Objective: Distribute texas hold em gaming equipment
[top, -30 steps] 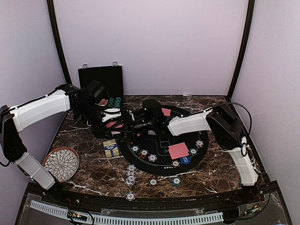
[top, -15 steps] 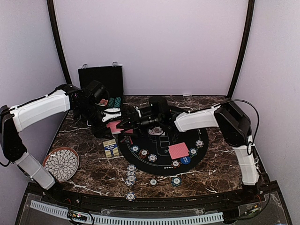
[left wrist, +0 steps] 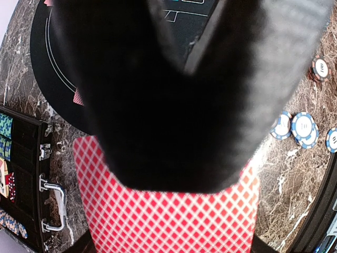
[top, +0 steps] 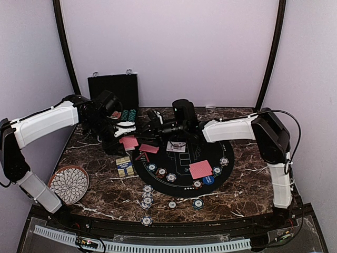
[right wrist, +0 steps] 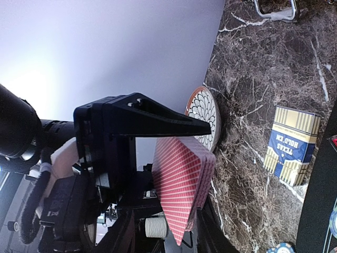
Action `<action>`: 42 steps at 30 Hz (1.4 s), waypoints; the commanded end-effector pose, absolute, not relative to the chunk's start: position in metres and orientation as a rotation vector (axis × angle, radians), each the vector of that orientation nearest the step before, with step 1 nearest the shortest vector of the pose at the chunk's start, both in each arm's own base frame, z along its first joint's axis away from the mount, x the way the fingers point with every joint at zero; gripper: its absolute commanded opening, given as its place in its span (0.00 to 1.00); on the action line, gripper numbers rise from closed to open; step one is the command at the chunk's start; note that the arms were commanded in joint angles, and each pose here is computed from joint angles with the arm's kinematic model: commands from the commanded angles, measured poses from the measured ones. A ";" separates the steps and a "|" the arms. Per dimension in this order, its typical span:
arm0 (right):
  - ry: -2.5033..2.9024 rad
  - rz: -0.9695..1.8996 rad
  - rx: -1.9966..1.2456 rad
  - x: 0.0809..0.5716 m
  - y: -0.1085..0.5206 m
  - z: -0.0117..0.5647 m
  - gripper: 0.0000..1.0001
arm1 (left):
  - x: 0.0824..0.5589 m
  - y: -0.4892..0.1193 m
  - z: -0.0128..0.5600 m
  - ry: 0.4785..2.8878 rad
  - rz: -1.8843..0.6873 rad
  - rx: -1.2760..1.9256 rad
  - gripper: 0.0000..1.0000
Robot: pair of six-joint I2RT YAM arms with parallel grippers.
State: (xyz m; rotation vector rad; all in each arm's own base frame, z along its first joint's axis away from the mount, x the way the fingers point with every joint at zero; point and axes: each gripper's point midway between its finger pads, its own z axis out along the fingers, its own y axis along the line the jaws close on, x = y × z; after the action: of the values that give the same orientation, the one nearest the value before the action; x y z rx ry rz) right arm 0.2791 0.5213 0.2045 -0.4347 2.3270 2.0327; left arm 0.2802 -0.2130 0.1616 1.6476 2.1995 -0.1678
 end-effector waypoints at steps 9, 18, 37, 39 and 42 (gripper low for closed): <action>2.302 2.098 -0.479 0.267 0.522 0.210 0.28 | 0.276 -0.210 0.171 2.172 -0.164 1.643 0.00; 2.311 2.132 -0.489 0.263 0.527 0.207 0.24 | 0.277 -0.210 0.172 2.170 -0.165 1.641 0.00; 2.309 2.178 -0.462 0.263 0.525 0.202 0.06 | 0.278 -0.210 0.173 2.168 -0.157 1.641 0.00; 2.294 2.187 -0.448 0.265 0.522 0.205 0.02 | 0.277 -0.209 0.172 2.172 -0.156 1.643 0.00; 2.275 2.189 -0.439 0.267 0.517 0.212 0.00 | 0.277 -0.209 0.170 2.175 -0.153 1.646 0.00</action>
State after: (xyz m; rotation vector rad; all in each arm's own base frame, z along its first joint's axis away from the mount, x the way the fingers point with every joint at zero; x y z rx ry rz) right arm 0.2661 0.5236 0.1884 -0.4130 2.3671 2.1533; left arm 0.2802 -0.2123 0.1609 1.6484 2.2018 -0.1627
